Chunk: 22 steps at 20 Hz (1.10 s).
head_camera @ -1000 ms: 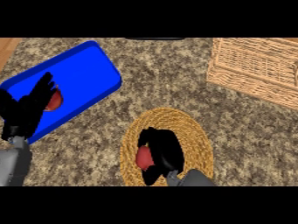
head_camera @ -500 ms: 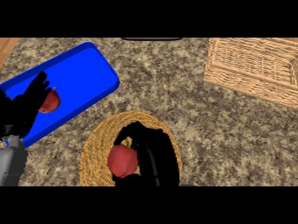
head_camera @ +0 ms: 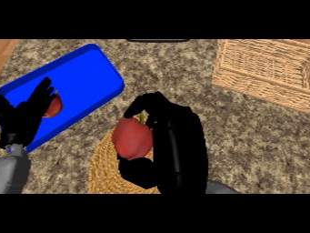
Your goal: Pick the bell pepper from the placemat and place it in the basket
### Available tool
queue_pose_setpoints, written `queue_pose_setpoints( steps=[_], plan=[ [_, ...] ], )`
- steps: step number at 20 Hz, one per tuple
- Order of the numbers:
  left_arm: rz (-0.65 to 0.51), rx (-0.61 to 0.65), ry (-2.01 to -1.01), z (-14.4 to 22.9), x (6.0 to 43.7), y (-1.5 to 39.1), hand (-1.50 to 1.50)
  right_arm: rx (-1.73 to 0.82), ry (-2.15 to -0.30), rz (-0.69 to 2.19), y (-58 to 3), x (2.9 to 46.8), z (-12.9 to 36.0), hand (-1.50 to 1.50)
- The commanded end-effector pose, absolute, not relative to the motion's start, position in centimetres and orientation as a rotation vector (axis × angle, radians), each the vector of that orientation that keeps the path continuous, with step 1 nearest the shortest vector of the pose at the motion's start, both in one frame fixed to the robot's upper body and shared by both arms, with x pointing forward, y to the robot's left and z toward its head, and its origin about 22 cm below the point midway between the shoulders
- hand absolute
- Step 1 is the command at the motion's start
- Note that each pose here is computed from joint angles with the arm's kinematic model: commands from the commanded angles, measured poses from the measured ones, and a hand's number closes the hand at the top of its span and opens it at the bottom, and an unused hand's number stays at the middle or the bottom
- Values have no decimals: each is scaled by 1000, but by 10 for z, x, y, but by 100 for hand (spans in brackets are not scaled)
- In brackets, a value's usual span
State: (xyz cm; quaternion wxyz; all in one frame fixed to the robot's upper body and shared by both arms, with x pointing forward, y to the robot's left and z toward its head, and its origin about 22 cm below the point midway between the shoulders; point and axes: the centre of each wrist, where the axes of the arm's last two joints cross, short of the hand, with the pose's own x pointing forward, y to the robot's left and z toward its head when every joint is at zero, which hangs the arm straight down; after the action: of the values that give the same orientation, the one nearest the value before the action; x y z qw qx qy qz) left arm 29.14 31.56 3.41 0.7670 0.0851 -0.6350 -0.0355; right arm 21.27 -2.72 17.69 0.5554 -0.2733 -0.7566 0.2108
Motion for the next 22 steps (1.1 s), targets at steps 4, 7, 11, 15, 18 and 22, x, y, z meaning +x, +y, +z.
queue_pose_setpoints(
  steps=[4,7,11,15,18,22],
  plan=[
    [-75,187,-1386,40,287,327,0,-791,-1721,376,-44,248,238,150],
    [-80,195,-1377,28,288,310,0,-818,-1743,347,-53,271,242,150],
    [-79,179,-1391,48,287,308,0,-897,-1696,293,-57,304,256,150],
    [-81,173,-1390,29,281,303,0,-1053,-1650,275,-80,330,272,150],
    [-77,204,-1399,47,298,322,0,-1128,-1605,253,-107,353,266,150],
    [-64,188,-1396,49,298,321,0,-1122,-1571,231,-149,374,274,150]
  ],
)
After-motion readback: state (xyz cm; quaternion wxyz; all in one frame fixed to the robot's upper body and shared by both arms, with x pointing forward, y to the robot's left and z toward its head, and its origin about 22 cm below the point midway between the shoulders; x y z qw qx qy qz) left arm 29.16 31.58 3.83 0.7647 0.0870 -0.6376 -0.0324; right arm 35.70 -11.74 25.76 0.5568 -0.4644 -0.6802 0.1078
